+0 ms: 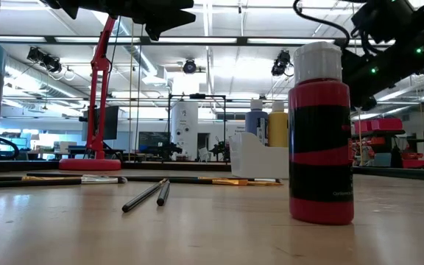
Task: Pick & Place Paint Supplies
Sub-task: Put the small green paint bottle into the white bin
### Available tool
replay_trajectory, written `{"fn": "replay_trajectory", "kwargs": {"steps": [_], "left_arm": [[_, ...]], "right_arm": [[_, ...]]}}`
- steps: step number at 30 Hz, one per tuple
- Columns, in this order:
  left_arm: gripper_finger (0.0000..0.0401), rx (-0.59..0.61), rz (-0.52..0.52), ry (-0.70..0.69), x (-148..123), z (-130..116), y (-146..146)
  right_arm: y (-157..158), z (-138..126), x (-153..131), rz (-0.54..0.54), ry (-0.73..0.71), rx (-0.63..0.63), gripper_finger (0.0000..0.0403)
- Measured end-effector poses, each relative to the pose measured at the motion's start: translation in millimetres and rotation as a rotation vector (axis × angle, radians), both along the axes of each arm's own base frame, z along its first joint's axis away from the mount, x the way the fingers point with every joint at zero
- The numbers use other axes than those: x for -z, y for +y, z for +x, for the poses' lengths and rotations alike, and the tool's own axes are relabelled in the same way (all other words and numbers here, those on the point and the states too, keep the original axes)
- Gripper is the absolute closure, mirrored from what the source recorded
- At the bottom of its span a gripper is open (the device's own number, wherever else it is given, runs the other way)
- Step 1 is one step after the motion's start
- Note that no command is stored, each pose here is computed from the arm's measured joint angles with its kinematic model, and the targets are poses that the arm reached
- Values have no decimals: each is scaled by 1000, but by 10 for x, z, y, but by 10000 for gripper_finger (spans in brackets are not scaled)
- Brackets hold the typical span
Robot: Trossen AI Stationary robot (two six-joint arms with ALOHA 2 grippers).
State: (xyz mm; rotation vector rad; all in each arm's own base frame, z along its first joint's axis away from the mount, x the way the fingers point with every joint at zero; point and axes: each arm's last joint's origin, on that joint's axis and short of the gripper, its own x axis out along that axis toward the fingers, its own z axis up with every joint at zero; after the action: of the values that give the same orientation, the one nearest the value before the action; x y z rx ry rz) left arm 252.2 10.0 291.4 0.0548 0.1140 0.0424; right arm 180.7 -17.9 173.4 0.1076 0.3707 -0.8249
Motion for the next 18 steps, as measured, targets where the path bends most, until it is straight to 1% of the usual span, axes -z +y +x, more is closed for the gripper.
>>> {"fn": "replay_trajectory", "kwargs": {"steps": [5, 9, 14, 18], "left_arm": [[191, 0, 0, 1, 1, 0, 0], [191, 0, 0, 1, 1, 0, 0], [191, 0, 0, 2, 2, 0, 0], [191, 0, -1, 3, 3, 0, 0]], "right_arm": [[-2, 30, 91, 32, 9, 43, 292], [-3, 50, 166, 55, 28, 66, 281], [-6, 74, 191, 37, 44, 79, 279], [-7, 73, 193, 2, 80, 60, 274]]}}
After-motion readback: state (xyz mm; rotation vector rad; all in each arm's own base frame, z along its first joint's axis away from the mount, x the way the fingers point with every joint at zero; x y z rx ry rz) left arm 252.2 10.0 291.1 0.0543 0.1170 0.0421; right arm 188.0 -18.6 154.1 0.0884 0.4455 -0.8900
